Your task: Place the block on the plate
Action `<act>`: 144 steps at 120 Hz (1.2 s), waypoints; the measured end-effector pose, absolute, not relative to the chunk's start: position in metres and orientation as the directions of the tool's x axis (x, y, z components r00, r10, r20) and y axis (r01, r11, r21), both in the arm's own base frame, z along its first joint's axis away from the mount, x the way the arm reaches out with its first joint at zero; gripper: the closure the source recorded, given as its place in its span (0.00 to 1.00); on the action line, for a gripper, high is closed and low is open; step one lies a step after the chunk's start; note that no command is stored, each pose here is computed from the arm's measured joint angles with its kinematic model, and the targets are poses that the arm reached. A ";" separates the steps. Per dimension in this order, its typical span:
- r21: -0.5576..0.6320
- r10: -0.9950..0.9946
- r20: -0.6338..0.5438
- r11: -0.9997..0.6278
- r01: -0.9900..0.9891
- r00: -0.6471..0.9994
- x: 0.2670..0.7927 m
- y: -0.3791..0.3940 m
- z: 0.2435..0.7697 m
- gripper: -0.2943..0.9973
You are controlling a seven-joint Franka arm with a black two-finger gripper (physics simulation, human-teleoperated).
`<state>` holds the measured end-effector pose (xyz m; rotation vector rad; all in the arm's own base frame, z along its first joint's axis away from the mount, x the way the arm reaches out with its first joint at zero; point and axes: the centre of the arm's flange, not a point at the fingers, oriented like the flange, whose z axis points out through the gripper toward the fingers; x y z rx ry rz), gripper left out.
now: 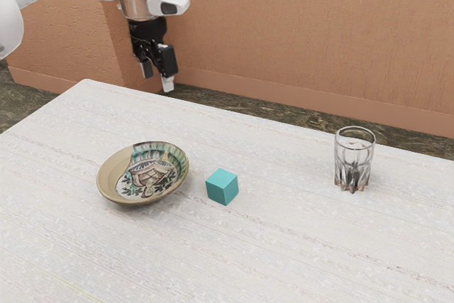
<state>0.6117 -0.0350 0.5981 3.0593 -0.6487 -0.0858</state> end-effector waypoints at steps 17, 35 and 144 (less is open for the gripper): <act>0.037 -0.475 -0.057 -0.880 -0.473 0.878 0.615 -0.038 0.591 0.23; -0.008 -0.561 -0.052 -0.827 -0.562 0.826 0.617 -0.061 0.593 0.23; 0.032 -0.498 -0.176 -0.865 -0.500 0.849 0.699 -0.097 0.400 0.23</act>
